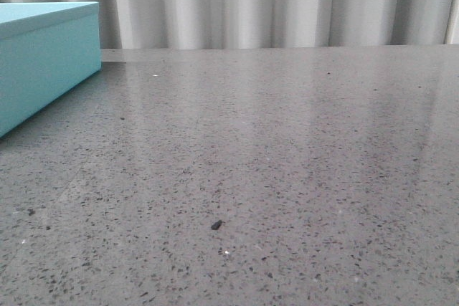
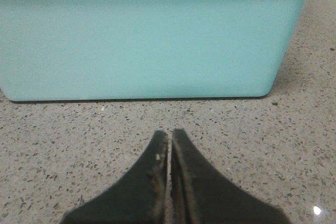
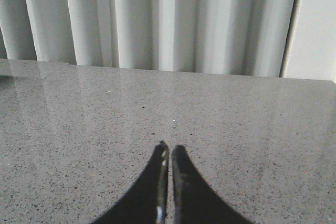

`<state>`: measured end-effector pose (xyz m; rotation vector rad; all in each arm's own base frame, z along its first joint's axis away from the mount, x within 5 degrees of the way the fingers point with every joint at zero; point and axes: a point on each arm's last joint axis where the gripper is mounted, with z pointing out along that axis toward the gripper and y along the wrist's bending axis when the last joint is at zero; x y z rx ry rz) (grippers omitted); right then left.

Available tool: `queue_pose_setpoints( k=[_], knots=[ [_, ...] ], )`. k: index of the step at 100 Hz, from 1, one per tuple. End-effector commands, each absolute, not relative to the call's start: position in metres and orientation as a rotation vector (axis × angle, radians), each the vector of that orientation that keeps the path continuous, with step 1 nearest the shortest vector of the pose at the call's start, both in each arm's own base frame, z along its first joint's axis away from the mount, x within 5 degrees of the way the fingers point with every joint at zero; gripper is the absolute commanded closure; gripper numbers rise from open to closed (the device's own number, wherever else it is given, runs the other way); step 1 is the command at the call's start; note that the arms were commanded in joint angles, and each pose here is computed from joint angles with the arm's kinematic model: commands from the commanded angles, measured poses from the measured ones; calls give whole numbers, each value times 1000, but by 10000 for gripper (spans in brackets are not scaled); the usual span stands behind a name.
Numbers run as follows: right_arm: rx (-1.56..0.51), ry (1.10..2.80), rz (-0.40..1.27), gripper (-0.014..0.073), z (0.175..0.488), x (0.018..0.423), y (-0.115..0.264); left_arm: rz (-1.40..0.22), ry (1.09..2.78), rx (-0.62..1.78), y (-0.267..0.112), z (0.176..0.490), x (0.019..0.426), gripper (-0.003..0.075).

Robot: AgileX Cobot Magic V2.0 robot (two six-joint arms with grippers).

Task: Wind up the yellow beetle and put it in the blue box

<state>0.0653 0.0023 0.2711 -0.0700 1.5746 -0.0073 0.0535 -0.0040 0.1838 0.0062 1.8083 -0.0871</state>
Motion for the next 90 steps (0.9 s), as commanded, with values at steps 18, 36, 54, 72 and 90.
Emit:
queue_pose_setpoints(
  k=[18,36,54,72,90],
  knots=[
    [-81,1473,-18,636,287,64,3,-90,1752,-8,-3,181,53,741],
    [-81,1473,-18,636,287,64,3,-90,1752,-8,-3,181,53,741],
    [-81,1475,-18,636,287,64,3,-90,1752,-8,-3,181,53,741],
    [-81,1475,-18,636,287,64,3,-90,1752,-8,-3,181,53,741],
    [-80,1445,-18,636,285,61,3,-90,1752,-8,-3,181,53,741]
  ],
)
